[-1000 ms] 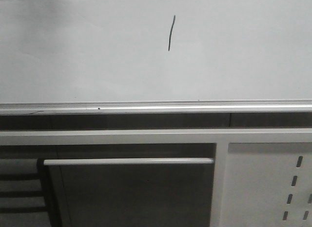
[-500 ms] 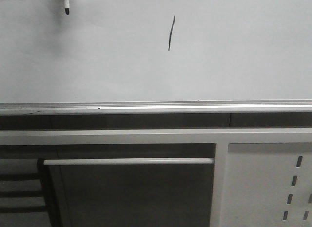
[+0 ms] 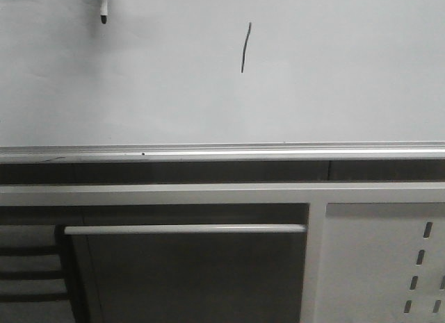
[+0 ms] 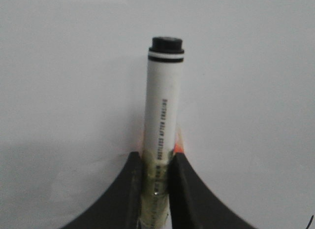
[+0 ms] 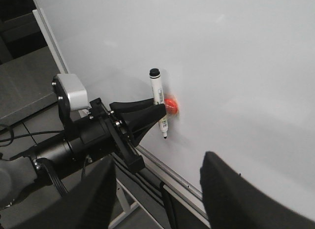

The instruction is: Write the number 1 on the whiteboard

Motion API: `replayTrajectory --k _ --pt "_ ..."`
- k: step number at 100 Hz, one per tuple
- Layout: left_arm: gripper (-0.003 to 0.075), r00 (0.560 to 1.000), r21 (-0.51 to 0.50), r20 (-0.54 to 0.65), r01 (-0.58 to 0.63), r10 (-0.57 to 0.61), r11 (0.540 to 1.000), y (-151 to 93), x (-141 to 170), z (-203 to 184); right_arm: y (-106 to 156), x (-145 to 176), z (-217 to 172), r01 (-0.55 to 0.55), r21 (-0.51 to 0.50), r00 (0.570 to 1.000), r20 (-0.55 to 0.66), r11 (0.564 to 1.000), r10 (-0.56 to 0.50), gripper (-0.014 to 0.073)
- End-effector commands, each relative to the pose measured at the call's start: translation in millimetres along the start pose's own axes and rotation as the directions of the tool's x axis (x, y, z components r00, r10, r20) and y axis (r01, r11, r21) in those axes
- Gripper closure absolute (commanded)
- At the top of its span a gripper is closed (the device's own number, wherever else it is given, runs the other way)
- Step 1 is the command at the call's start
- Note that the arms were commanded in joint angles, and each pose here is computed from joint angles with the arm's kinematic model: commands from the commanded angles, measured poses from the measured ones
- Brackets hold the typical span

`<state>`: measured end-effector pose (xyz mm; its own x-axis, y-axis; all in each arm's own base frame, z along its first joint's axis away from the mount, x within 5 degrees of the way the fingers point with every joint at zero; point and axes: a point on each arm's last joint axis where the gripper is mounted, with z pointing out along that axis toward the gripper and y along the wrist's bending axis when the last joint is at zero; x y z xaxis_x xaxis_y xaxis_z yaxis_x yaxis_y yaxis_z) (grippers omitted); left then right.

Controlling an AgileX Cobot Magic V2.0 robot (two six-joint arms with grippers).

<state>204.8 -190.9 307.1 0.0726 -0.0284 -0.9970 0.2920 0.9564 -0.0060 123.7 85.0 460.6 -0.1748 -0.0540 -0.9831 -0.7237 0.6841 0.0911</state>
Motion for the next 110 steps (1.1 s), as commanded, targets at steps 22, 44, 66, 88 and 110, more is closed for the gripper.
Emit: replayTrajectory --k 22,44,66,88,110 --pt "0.0738 0.994 -0.045 0.106 0.019 -0.014 0.999 4.6 -19.0 3.0 1.5 -11.3 -6.3 -0.006 0.017 0.997 0.078 1.0 0.005 0.0251" --pt "0.0572 0.995 -0.044 0.104 0.02 -0.015 0.999 4.5 -18.8 3.0 1.5 -11.3 -6.3 -0.006 0.017 0.997 0.078 1.0 0.005 0.0251" --pt "0.0356 0.995 -0.04 0.096 0.024 -0.02 0.999 4.4 -18.5 2.9 1.5 -11.3 -6.3 -0.006 0.017 0.997 0.078 1.0 0.005 0.0251" --pt "0.0279 0.998 0.015 0.062 0.031 -0.032 0.999 3.6 -22.8 -2.0 1.0 -11.0 -6.3 0.0 0.022 0.997 0.074 1.0 -0.002 0.0251" --pt "0.0258 0.999 0.115 0.032 0.034 -0.038 0.993 15.1 -36.2 -29.1 0.4 -10.7 -10.6 0.037 0.059 0.997 0.069 0.998 -0.041 0.0251"
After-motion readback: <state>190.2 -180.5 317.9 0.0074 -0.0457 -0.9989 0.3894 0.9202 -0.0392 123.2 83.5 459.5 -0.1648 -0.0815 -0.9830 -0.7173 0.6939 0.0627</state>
